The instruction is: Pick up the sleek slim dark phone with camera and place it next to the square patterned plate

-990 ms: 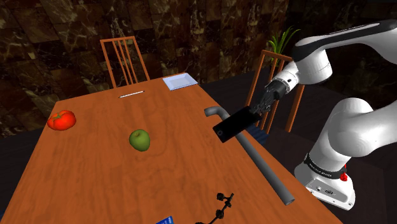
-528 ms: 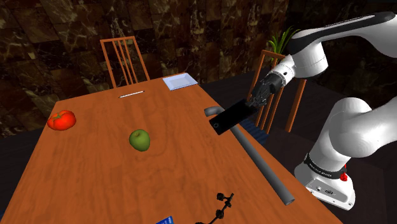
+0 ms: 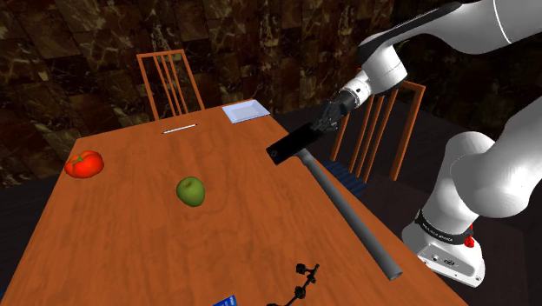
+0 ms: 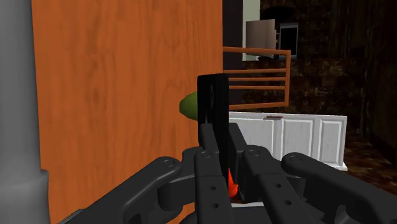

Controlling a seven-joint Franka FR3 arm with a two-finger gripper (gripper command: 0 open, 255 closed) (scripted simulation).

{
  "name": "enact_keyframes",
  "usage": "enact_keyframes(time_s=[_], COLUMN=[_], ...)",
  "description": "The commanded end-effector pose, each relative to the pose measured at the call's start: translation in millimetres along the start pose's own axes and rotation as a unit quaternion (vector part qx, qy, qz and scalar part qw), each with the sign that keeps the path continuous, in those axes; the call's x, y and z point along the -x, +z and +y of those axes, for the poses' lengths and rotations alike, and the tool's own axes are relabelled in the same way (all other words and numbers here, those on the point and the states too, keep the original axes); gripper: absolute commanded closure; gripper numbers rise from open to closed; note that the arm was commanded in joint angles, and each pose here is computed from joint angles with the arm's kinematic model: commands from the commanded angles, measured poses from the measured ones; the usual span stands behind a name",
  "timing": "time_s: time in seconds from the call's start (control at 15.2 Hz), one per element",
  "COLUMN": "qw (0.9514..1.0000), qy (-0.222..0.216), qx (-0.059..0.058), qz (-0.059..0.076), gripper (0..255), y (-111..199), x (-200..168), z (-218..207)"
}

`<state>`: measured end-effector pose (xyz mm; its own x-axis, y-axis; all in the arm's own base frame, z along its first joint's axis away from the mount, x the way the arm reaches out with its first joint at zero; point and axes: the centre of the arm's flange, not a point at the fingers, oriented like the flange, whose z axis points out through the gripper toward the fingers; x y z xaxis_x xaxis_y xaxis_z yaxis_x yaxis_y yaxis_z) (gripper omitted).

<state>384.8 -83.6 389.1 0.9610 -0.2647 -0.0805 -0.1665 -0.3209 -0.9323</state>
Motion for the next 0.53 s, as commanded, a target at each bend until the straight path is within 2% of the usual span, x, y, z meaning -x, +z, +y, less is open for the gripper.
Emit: enact_keyframes(time_s=[0.0, 0.46], qw=[1.0, 1.0], qy=[0.0, 0.0], qx=[0.0, 0.0], qz=[0.0, 0.0], gripper=[255, 255], y=[-2.0, -5.1], x=[-25.4, -117.5], z=[-3.8, -11.2])
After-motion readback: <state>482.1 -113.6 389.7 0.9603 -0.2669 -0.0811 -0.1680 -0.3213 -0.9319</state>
